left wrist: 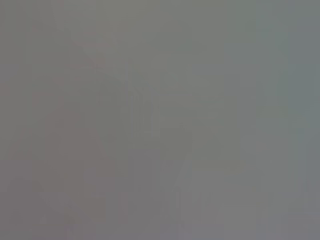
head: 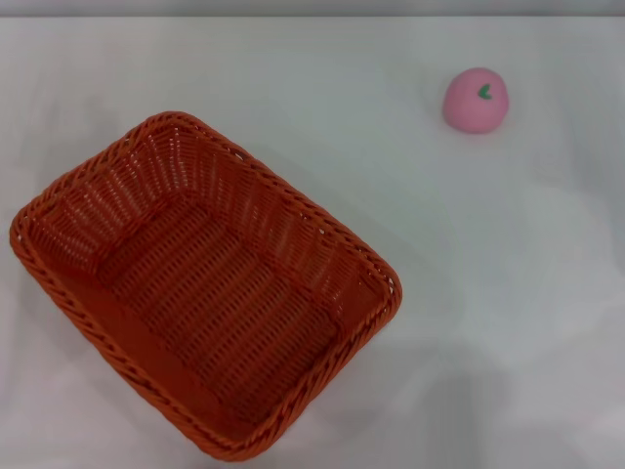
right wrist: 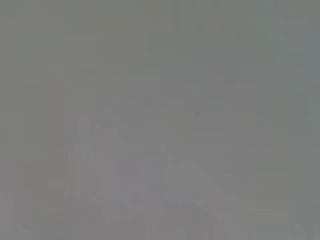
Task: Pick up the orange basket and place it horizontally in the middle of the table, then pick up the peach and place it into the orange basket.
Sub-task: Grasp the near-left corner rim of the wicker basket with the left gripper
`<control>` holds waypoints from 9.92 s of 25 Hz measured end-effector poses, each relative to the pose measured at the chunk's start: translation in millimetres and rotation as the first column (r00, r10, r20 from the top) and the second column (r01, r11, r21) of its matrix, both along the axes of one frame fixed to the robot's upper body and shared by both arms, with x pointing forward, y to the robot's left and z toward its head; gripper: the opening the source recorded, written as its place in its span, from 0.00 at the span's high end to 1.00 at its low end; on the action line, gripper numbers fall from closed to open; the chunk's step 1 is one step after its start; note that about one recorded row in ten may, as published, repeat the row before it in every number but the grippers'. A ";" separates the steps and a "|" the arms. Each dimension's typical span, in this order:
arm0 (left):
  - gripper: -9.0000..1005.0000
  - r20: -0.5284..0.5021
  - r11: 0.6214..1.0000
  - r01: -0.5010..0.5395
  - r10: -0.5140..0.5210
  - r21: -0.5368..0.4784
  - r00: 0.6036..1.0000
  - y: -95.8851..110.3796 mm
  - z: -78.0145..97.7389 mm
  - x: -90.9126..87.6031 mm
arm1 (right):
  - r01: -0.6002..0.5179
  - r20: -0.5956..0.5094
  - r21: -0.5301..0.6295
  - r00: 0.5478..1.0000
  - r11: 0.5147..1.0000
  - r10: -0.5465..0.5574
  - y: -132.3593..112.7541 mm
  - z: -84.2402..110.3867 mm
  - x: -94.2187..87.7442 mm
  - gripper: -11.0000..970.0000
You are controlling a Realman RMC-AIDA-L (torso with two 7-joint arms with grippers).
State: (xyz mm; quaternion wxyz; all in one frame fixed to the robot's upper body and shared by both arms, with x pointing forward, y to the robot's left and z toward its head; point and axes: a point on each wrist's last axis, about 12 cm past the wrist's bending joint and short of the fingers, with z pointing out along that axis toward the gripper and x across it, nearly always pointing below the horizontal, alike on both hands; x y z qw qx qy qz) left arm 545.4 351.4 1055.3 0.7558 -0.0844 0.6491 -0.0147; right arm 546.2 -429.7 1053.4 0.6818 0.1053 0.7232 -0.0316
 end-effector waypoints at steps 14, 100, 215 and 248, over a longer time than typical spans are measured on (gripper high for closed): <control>0.52 0.003 1.000 0.002 -0.002 0.001 1.000 -0.1 1.0 1.2 | -0.002 0.004 0.004 1.000 1.000 0.002 1.2 0.8 1.7 0.10; 0.53 -0.925 1.000 -0.028 0.004 -0.007 0.381 -64.9 155.6 96.9 | 0.038 -0.084 0.008 0.996 0.999 -0.037 -10.5 0.2 10.2 0.10; 0.27 -0.981 0.771 0.606 0.155 0.195 0.118 -226.7 133.0 57.9 | 0.081 -0.146 0.009 0.986 0.997 -0.079 -13.4 6.7 29.2 0.10; 0.34 -0.969 0.773 0.586 0.176 0.244 0.171 -216.1 97.4 48.6 | 0.073 -0.149 0.006 0.986 0.997 -0.071 -11.7 5.1 28.2 0.10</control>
